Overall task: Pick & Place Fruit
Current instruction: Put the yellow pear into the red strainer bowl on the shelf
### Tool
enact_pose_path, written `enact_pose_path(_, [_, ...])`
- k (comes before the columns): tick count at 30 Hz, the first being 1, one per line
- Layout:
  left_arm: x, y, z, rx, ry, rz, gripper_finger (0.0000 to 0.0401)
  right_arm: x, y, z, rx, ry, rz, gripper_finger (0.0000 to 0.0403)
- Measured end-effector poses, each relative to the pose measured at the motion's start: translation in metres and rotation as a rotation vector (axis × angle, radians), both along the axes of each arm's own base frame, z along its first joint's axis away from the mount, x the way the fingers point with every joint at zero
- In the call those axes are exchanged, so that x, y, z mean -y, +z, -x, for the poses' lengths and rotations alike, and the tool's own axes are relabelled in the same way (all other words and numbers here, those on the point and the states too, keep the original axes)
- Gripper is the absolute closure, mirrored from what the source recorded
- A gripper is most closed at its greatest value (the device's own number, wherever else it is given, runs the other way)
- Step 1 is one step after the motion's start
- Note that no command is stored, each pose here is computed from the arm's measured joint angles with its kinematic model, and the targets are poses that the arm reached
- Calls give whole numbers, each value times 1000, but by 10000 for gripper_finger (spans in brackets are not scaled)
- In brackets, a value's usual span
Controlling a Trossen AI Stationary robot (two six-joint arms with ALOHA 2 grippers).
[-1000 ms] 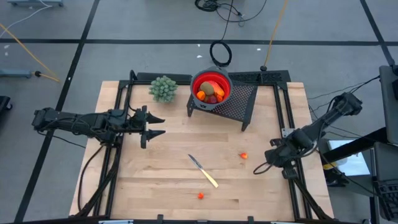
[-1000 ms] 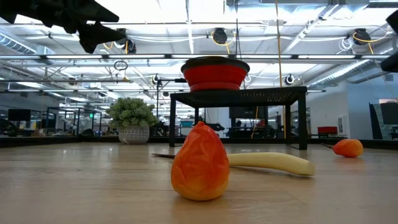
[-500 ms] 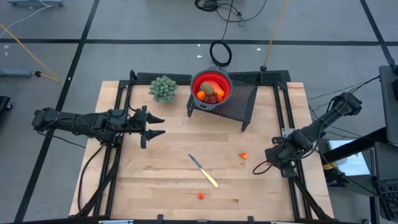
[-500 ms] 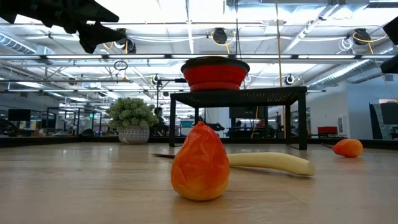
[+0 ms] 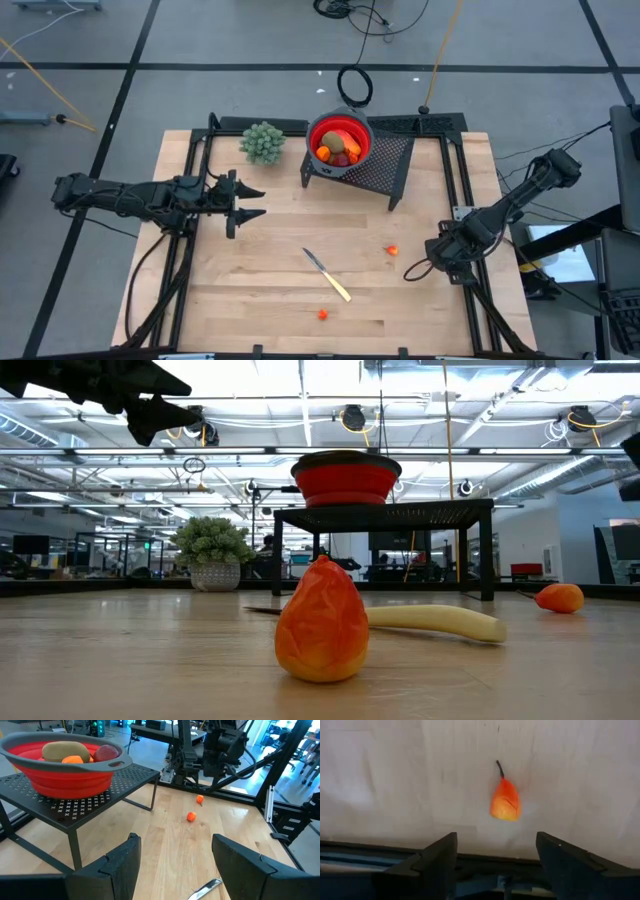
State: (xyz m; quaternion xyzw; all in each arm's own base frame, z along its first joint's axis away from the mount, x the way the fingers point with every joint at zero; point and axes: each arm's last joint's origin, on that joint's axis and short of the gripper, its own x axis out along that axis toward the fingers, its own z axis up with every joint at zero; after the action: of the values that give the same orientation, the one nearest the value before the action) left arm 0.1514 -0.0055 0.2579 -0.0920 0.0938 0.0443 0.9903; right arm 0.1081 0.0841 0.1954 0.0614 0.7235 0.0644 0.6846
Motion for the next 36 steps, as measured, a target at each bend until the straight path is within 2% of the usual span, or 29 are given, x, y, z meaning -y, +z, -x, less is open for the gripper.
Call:
enact_pose_path(22, [0,0,0,0,1,0,158,4,-48,3,74,-82,3,153])
enact_pose_path(28, [0,0,0,0,1,0,158,7,-52,5,75,-105,33,186])
enact_pose_path(36, [0,0,0,0,1,0,158,7,-52,6,72,-101,37,258])
